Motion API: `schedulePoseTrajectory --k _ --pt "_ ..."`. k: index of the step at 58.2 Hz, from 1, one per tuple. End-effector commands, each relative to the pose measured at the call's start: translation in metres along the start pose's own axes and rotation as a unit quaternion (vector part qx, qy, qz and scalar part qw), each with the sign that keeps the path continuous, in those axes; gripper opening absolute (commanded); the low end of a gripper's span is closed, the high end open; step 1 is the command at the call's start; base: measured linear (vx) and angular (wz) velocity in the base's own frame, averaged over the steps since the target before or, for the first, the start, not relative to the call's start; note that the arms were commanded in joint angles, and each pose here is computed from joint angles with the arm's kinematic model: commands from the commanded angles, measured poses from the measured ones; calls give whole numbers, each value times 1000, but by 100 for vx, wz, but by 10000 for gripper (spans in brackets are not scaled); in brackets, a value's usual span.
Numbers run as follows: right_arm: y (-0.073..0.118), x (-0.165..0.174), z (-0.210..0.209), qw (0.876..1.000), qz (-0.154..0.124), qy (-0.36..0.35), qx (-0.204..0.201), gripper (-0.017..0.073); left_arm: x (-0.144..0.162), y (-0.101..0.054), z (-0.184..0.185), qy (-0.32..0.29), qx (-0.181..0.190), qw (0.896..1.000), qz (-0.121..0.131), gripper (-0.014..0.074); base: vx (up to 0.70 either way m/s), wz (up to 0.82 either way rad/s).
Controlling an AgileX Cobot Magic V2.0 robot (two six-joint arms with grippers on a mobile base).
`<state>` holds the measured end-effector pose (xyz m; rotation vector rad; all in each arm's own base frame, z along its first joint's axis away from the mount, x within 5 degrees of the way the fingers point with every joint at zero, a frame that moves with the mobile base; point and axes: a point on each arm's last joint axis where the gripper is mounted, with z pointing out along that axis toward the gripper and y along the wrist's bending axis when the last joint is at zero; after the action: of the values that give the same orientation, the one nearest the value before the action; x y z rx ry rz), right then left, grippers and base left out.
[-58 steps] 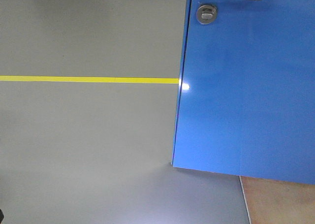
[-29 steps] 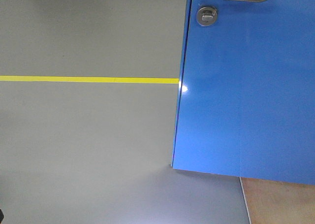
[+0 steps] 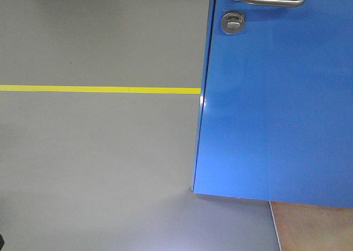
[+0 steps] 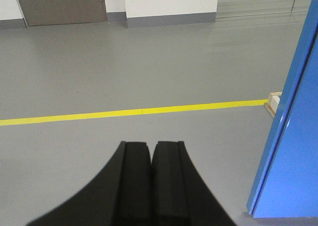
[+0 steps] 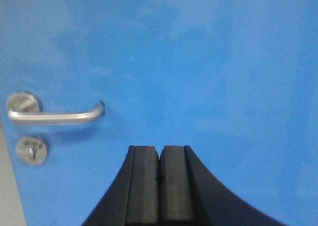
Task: Move to blue door and open it
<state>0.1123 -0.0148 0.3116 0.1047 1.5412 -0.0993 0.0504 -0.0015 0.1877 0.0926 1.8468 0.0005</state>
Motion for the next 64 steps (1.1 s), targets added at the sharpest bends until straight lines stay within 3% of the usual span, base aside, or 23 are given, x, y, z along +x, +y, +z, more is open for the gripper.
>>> schedulePoseTrajectory --k 1,9,13,18,25,64 --pt "-1 24 -29 999 -8 -50 3 8 -17 0 -6 -65 1 998 -5 73 0 0" --pt "-1 72 -55 997 31 -64 3 8 -17 0 -6 -65 1 998 -5 73 0 0" --pt "-1 91 -63 997 37 -72 3 8 -17 0 -6 -65 1 998 -5 73 0 0" --pt "-1 105 -59 999 32 -27 5 8 -17 0 -6 -65 1 998 -5 73 0 0" --pt "-1 108 -57 1000 22 -13 5 8 -17 0 -5 -64 1 998 -5 73 0 1" --pt "-1 107 -61 999 30 -22 5 8 -17 0 -6 -65 1 998 -5 73 0 0"
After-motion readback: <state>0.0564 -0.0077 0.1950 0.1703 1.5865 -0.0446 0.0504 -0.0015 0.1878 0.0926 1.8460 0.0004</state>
